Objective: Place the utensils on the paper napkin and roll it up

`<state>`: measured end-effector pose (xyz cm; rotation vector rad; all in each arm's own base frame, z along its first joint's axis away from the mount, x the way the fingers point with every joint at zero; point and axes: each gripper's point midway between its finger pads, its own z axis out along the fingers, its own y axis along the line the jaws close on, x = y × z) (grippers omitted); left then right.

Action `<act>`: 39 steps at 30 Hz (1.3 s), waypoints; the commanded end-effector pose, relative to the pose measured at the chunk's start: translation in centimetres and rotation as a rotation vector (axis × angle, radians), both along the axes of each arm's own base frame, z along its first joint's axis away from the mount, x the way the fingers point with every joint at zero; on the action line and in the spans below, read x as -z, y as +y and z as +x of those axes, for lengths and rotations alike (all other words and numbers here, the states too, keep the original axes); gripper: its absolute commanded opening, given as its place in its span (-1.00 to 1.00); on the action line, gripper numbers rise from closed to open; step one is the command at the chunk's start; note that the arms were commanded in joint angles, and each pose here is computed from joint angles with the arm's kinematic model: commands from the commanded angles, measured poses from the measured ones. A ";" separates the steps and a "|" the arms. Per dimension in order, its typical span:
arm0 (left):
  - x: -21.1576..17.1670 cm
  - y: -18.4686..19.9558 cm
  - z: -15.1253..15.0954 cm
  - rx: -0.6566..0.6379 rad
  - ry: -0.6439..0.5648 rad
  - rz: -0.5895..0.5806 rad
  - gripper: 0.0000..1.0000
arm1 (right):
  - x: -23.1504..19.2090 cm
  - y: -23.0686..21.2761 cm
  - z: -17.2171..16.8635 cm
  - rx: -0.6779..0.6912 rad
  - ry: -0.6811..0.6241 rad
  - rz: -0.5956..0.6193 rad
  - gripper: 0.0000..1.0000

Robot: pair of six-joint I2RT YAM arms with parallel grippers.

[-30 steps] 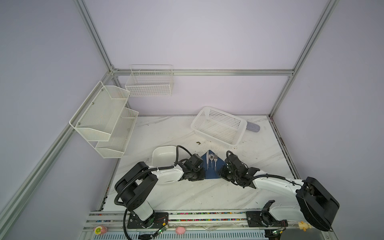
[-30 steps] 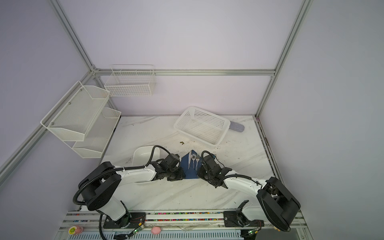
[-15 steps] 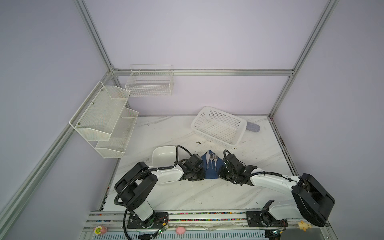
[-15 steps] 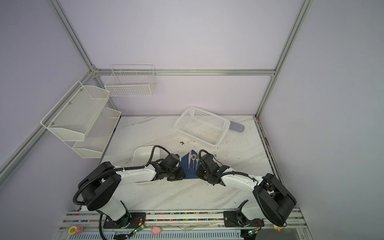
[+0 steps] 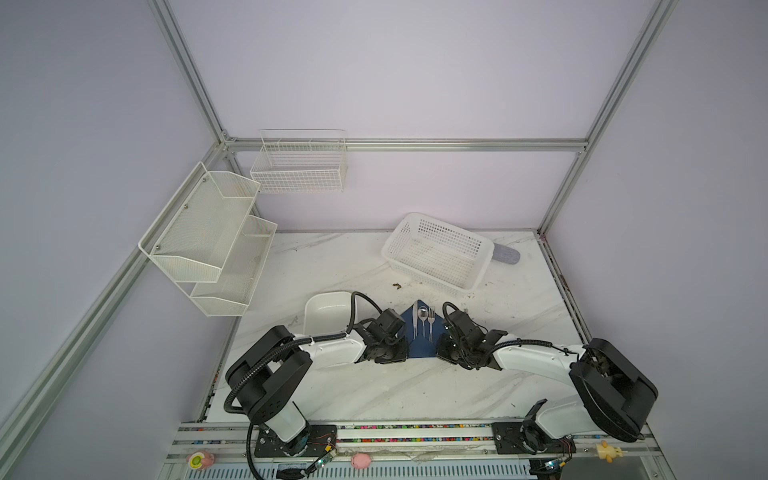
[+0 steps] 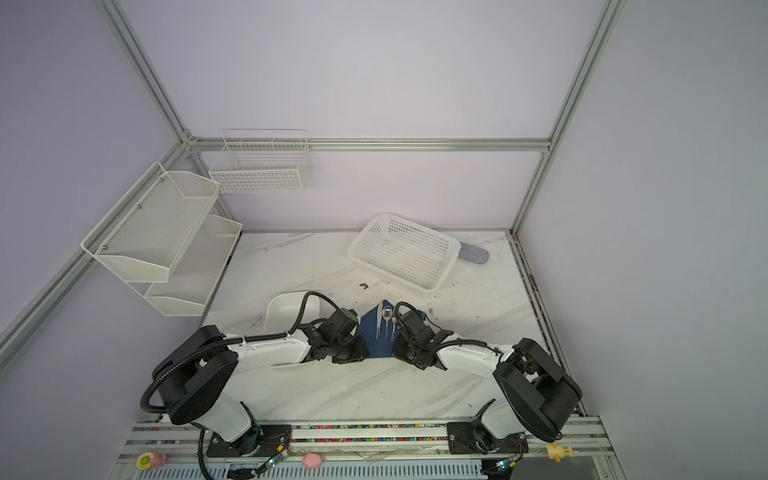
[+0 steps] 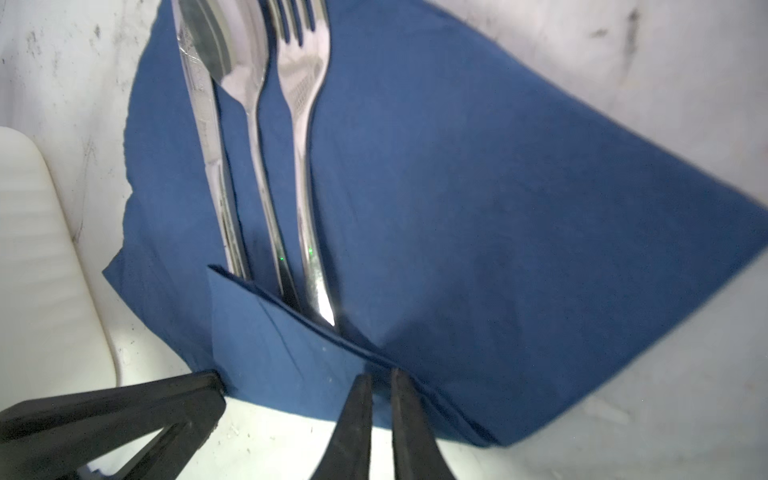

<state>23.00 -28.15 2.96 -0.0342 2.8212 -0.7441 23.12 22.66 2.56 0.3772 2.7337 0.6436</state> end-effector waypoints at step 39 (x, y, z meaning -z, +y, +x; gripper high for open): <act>-6.7 -9.2 2.4 0.100 -0.071 -0.220 -0.70 | 0.0 -1.0 -0.7 0.009 -0.001 -0.011 -0.63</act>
